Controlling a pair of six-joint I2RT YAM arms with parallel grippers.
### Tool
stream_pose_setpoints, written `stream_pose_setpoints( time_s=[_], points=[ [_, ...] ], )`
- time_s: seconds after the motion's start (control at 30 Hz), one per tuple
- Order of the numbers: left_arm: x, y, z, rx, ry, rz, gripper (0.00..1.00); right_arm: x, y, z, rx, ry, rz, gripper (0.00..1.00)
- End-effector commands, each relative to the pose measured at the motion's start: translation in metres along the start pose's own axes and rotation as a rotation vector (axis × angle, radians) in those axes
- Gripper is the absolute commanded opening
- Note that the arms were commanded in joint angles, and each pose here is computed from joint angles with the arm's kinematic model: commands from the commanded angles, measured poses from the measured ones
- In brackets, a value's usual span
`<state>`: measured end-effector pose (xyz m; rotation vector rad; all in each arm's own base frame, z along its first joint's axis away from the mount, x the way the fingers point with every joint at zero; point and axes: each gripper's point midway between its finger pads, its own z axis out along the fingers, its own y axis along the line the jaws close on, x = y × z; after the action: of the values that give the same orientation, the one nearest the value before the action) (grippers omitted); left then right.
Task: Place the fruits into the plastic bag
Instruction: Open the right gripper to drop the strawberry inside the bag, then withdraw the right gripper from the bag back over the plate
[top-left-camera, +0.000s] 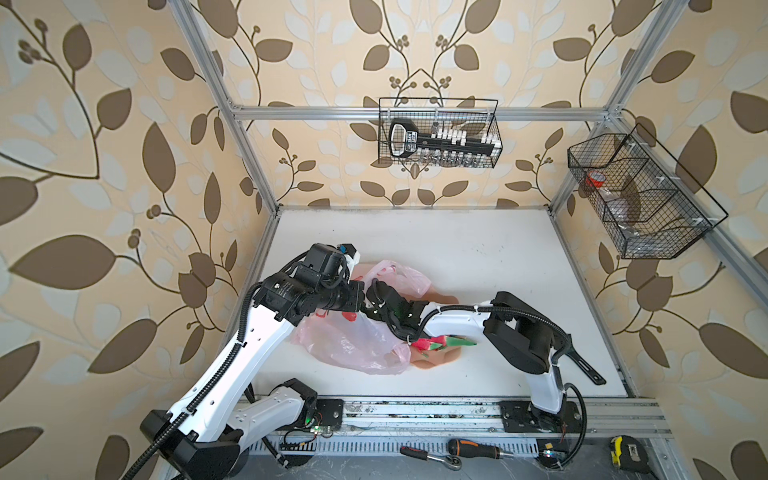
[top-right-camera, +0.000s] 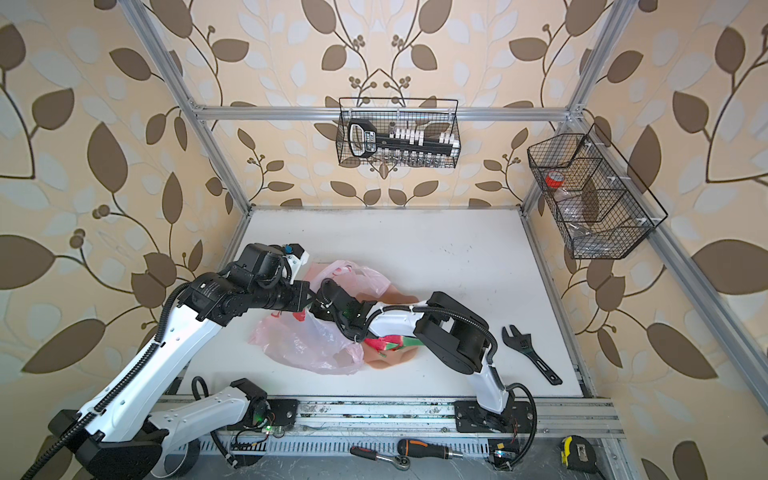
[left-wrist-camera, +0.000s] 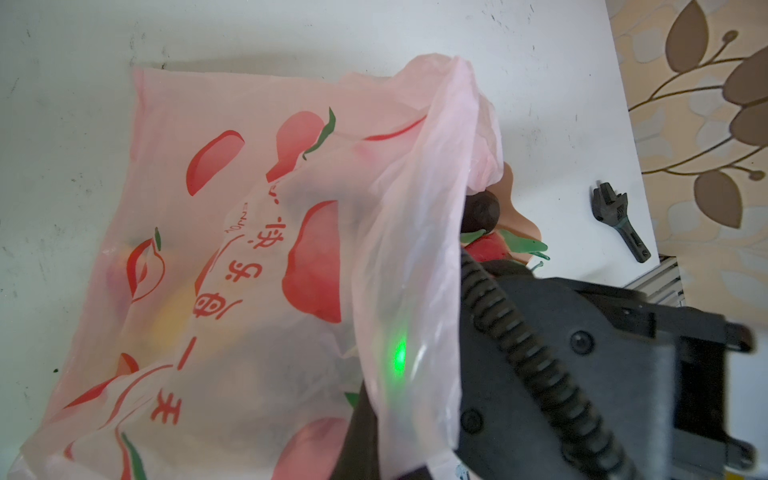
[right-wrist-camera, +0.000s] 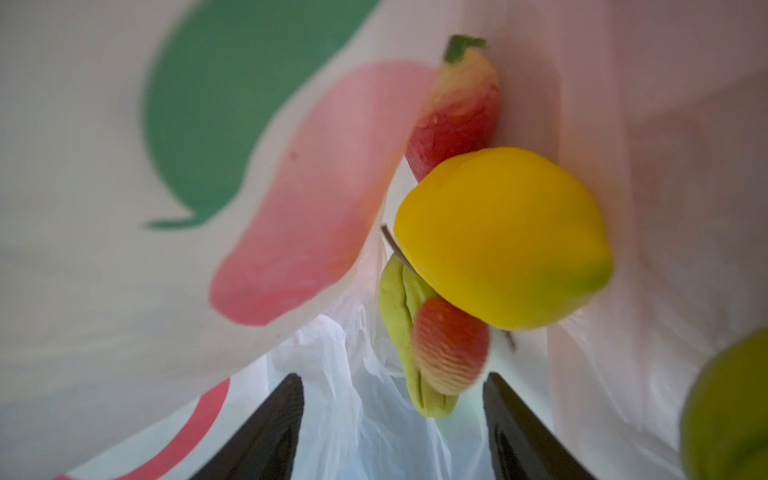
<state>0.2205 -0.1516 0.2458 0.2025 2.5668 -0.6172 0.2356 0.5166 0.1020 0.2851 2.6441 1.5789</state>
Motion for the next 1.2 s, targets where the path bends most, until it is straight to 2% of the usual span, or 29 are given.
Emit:
stream_pose_setpoints(
  time_s=[0.0,0.33,0.7,1.17],
  points=[
    [-0.014,-0.006,-0.009,0.015,-0.052,0.024,0.0,0.002,0.005,-0.001,0.003,0.004,-0.004,0.7],
    [-0.011,0.001,-0.011,-0.022,-0.052,0.02,0.0,0.004,0.021,-0.024,0.015,-0.019,-0.086,0.75],
    [-0.008,0.008,-0.013,-0.058,-0.059,0.015,0.0,0.009,0.032,-0.078,0.084,-0.068,-0.229,0.81],
    [-0.003,0.009,-0.015,-0.055,-0.057,0.021,0.0,0.02,0.007,-0.136,0.198,-0.1,-0.327,0.88]
  ],
)
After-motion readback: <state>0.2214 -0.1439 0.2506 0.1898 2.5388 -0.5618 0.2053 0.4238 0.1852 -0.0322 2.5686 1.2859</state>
